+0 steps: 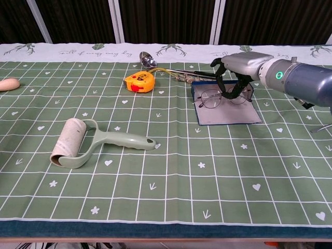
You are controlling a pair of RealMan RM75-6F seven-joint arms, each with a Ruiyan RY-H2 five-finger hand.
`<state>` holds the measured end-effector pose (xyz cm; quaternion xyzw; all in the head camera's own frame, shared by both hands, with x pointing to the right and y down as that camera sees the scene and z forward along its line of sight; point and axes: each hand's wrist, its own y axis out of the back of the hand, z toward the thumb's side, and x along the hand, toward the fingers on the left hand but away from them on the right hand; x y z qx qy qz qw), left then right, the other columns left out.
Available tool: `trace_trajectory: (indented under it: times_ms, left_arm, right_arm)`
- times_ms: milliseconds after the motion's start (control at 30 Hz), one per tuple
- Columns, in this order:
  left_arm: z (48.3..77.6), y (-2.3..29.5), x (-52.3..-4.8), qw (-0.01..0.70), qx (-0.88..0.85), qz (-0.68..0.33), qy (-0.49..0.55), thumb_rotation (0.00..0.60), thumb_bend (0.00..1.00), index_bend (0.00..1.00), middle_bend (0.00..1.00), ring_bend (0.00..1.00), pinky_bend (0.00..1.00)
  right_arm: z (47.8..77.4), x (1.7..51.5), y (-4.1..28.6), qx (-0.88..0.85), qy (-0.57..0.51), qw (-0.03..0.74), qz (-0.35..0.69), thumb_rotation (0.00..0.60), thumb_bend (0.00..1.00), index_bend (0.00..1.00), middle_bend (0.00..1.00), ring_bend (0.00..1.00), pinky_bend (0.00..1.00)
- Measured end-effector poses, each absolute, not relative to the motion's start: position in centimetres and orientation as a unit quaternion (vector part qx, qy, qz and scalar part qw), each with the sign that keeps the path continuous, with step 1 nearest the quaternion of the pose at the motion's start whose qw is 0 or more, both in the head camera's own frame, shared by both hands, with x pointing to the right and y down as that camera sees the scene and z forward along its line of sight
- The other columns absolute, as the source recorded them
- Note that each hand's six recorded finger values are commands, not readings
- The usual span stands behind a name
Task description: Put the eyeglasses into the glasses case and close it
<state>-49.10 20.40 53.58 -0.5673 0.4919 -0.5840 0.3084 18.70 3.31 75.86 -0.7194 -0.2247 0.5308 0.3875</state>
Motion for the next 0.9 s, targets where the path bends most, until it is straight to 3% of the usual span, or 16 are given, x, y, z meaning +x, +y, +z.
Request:
trace_trajectory:
  times_ms: [433,533,767,900]
  left_arm:
    - [53.4,20.4,-49.1,0.308,-0.566,-0.582,0.496,0.600,0.31,0.11,0.00,0.00,0.00]
    - [53.4,20.4,-49.2,0.308,-0.566,-0.582,0.496,0.600,0.31,0.11,0.00,0.00,0.00]
    - [53.4,20.4,-49.2,0.308,-0.566,-0.584,0.494,0.600,0.31,0.11,0.00,0.00,0.00]
    - [53.4,20.5,-49.2,0.308,-0.566,-0.585,0.493,0.600,0.31,0.11,0.00,0.00,0.00]
  right_arm:
    - [76.2,19.0,2.0,-0.715,-0.224,0.383,0.540,0.600,0.58,0.68,0.08,0.03,0.20]
    - [76.4,19.1,2.0,-0.715,-0.225,0.380,0.542,0.600,0.53,0.66,0.08,0.03,0.20]
    - [76.6,19.4,1.7,-0.712,-0.230,0.372,0.549,0.600,0.26,0.31,0.06,0.01,0.20]
    - [76.4,19.7,1.5,-0.709,-0.237,0.369,0.552,0.600,0.17,0.21,0.05,0.01,0.20]
